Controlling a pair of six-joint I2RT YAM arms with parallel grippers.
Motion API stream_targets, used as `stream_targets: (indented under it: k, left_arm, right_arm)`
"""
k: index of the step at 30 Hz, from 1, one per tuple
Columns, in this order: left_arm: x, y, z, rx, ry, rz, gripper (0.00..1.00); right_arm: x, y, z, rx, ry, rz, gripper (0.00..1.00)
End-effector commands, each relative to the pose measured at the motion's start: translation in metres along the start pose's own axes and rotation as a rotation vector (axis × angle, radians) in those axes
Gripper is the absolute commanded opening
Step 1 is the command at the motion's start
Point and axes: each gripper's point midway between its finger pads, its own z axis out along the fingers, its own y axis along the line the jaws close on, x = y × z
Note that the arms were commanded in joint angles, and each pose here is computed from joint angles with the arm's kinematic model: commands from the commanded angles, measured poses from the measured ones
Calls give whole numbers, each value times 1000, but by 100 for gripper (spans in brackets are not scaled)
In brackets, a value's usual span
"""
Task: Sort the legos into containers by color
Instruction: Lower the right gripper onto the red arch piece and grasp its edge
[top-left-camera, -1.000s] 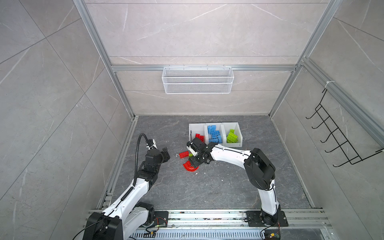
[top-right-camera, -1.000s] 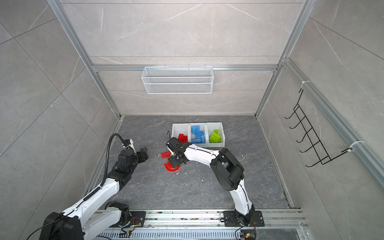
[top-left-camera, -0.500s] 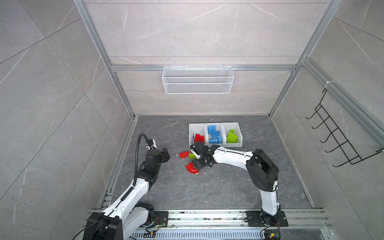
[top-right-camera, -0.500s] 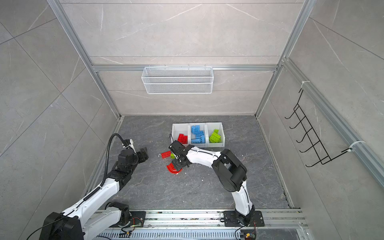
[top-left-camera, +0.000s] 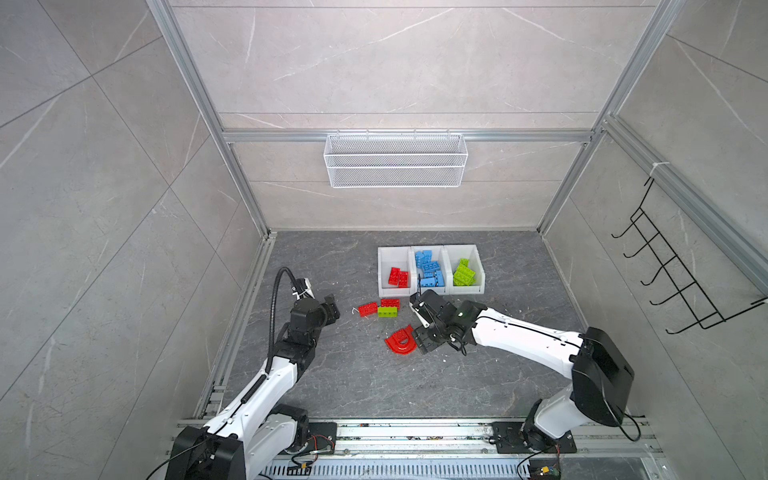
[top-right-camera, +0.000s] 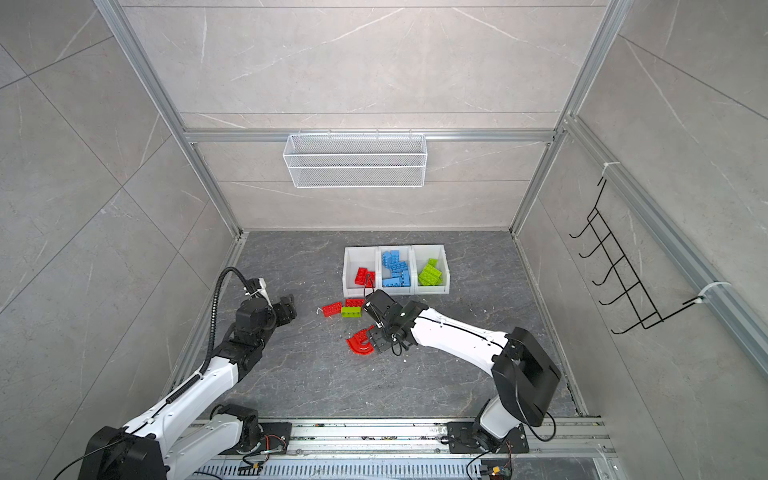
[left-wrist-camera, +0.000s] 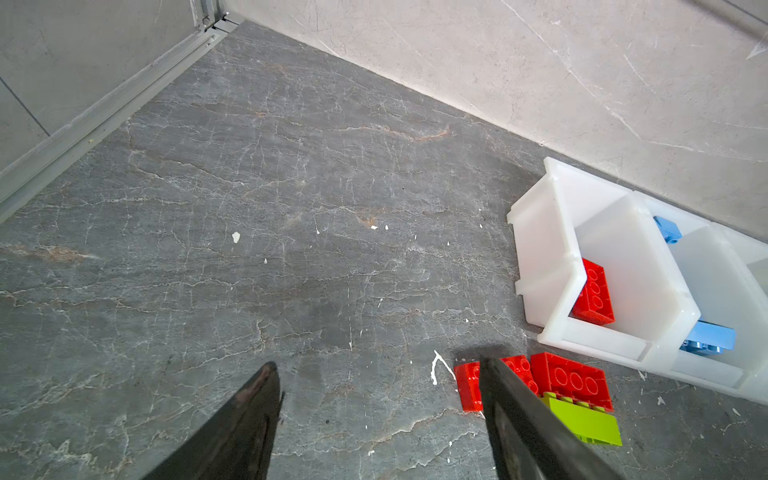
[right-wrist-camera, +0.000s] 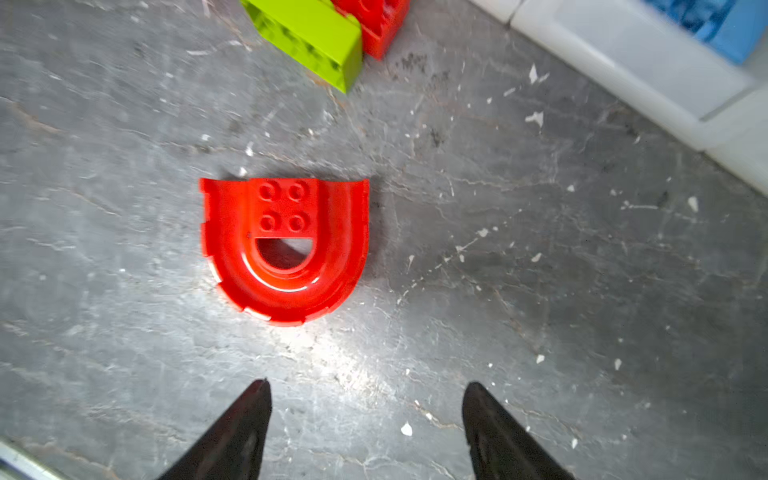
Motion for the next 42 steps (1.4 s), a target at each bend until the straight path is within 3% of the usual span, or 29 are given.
stream_targets:
  k: [1,5,9,11,42]
  left_arm:
    - [-11,4,-6,-13,-53,-19,78]
    - [-13,9,-11,-31,-78,-27,78]
    - [-16,12,-15,-41,-95,-29,77]
    - [-16,14,-16,-44,-102,-33,78]
    - [-16,12,-15,-35,-98,-36,78]
  right_arm:
    - [1,31,-9,-40,6,-98,74]
    - [-11,45,-2,-39,41,-92,76]
    - [-21,84,10,-205,48,5,75]
    - [-25,89,17,-218,39,25,76]
    - [-39,77,85,-194,58,128,80]
